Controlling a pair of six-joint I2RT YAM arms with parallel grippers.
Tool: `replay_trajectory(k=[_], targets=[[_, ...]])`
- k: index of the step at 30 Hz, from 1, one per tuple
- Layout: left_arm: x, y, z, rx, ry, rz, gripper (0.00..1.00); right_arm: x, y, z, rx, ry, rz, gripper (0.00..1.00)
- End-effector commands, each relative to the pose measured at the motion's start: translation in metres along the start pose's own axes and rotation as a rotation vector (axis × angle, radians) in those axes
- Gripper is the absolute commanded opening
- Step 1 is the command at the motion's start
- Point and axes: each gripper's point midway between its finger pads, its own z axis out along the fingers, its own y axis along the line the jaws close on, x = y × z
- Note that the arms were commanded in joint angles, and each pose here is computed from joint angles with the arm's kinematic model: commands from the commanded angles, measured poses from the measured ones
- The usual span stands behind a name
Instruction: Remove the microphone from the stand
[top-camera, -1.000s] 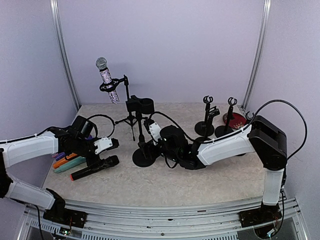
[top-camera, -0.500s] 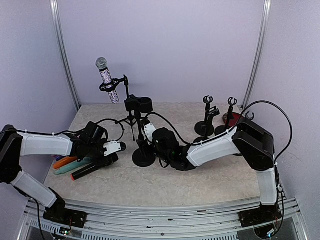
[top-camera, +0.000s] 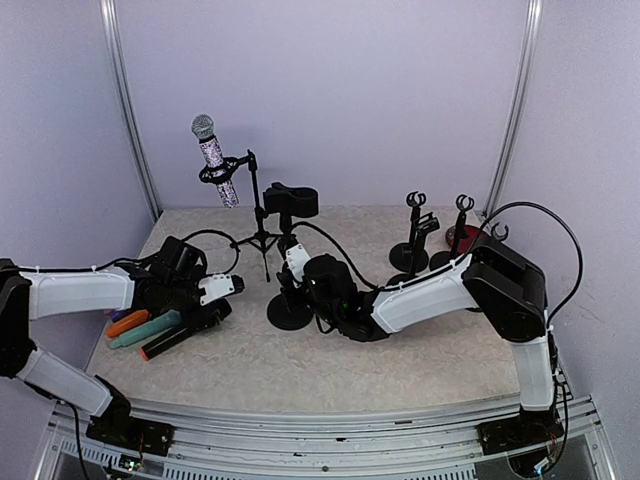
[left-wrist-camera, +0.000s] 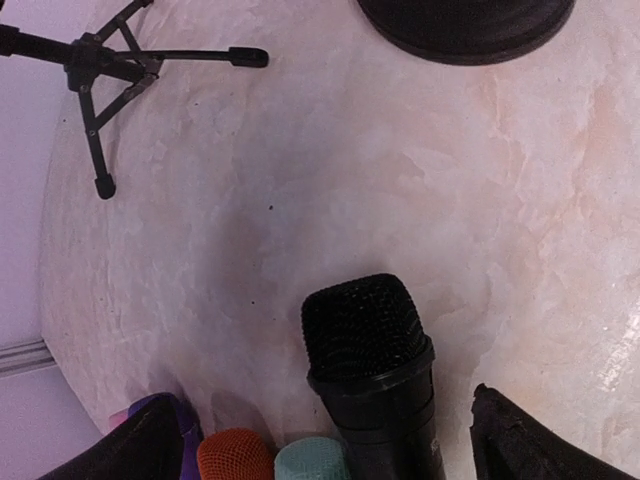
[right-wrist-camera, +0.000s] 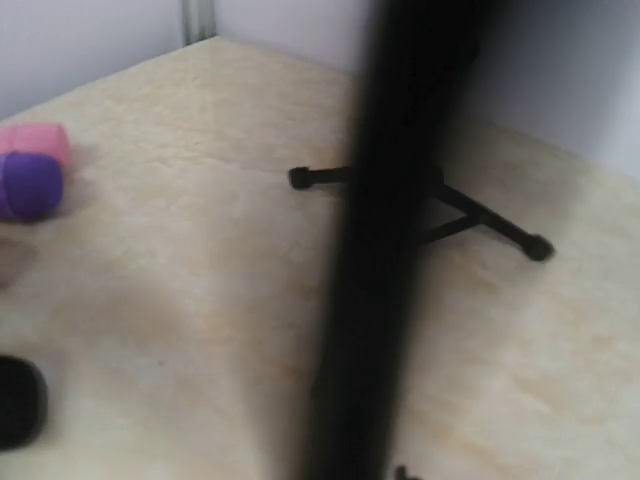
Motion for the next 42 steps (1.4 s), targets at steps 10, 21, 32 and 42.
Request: replay_trajectory(k=[10,21,32,42], targets=[[-0.057,0.013,-0.082,0.137,-0.323,-0.055,0.99,-0.055,0.002,-0.023,-0.052,-0.098,0.01,0.0],[-0.086,0.019,-0.187,0.065,-0.549,0.292,0.97,-0.145,0.009,-0.09,-0.281,-0.211,0.274,0.0],[-0.108,-0.021,-0.196,-0.14,-0.611,0.692,0.81,-0.208,0.032,-0.121,-0.506,-0.174,0.508,0.0],[-0.131,-0.015,-0.203,-0.246,-0.645,0.76,0.7,-0.23,0.044,-0.125,-0.584,-0.144,0.573,0.0]])
